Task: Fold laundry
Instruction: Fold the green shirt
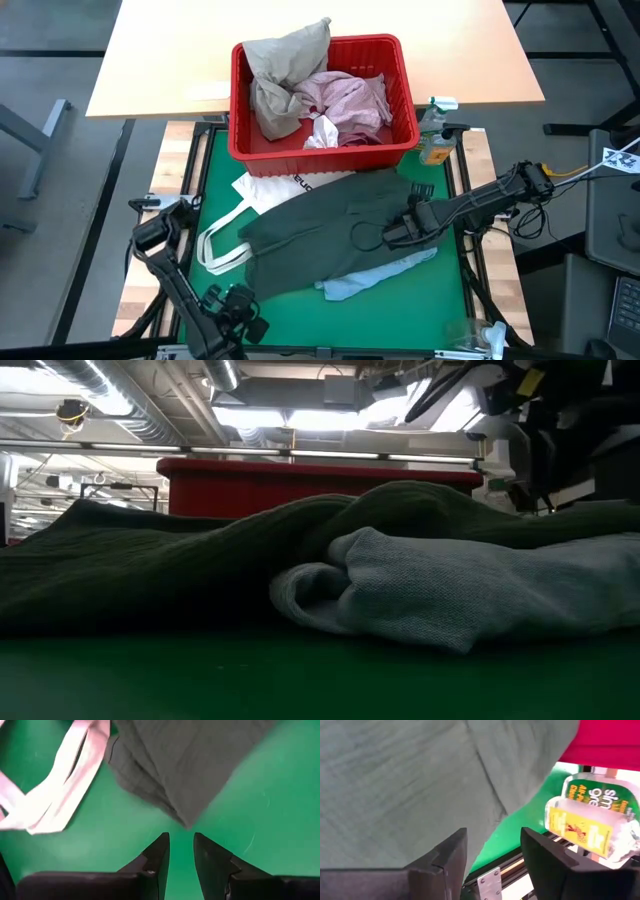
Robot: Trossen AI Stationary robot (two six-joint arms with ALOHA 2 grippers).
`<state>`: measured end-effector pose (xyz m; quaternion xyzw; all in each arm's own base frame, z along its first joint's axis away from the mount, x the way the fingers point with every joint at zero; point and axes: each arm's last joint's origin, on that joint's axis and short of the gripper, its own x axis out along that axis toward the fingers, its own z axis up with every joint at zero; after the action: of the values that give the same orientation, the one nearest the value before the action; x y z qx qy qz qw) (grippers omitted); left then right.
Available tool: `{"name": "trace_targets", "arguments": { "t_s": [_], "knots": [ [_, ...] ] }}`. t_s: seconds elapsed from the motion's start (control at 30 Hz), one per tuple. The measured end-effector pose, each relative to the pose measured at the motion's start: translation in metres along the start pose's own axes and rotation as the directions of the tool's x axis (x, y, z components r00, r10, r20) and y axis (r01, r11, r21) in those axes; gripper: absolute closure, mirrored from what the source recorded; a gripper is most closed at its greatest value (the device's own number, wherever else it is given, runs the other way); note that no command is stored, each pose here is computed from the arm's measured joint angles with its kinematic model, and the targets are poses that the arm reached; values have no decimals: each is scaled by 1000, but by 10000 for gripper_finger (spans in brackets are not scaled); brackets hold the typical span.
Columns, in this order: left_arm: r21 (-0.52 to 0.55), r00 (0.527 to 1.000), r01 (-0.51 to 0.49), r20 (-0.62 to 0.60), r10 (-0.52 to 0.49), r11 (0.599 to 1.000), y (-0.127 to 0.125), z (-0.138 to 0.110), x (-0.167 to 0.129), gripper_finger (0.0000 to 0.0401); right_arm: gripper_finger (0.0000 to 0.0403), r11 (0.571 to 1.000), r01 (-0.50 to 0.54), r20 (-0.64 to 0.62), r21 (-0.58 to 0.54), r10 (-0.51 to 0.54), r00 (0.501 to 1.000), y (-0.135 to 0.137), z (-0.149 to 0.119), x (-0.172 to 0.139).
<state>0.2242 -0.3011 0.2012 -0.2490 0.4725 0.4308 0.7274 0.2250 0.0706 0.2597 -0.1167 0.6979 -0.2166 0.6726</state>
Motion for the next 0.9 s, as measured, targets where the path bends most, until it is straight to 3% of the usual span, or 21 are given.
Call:
{"name": "trace_targets", "arguments": {
  "t_s": [0.23, 0.5, 0.63, 0.9],
  "knots": [
    [-5, 1000, -3, 0, 3, 1000, -1, 0, 1, 315, 220, 1000, -21, -11, -6, 21, 1000, 1, 0, 0],
    [-38, 997, -36, -64, 33, 999, -5, 5, 22, 247, 220, 997, -75, -44, -4, 75, 996, 2, -1, 0],
    [-70, 997, 0, -83, -6, 998, -9, 2, 38, 218, 220, 995, -103, -54, -1, 102, 993, 3, -1, 0],
    [-77, 997, -13, -77, 7, 997, -3, 0, 61, 208, 220, 981, -194, 22, 29, 193, 981, 10, 8, -1]
  ]
}}
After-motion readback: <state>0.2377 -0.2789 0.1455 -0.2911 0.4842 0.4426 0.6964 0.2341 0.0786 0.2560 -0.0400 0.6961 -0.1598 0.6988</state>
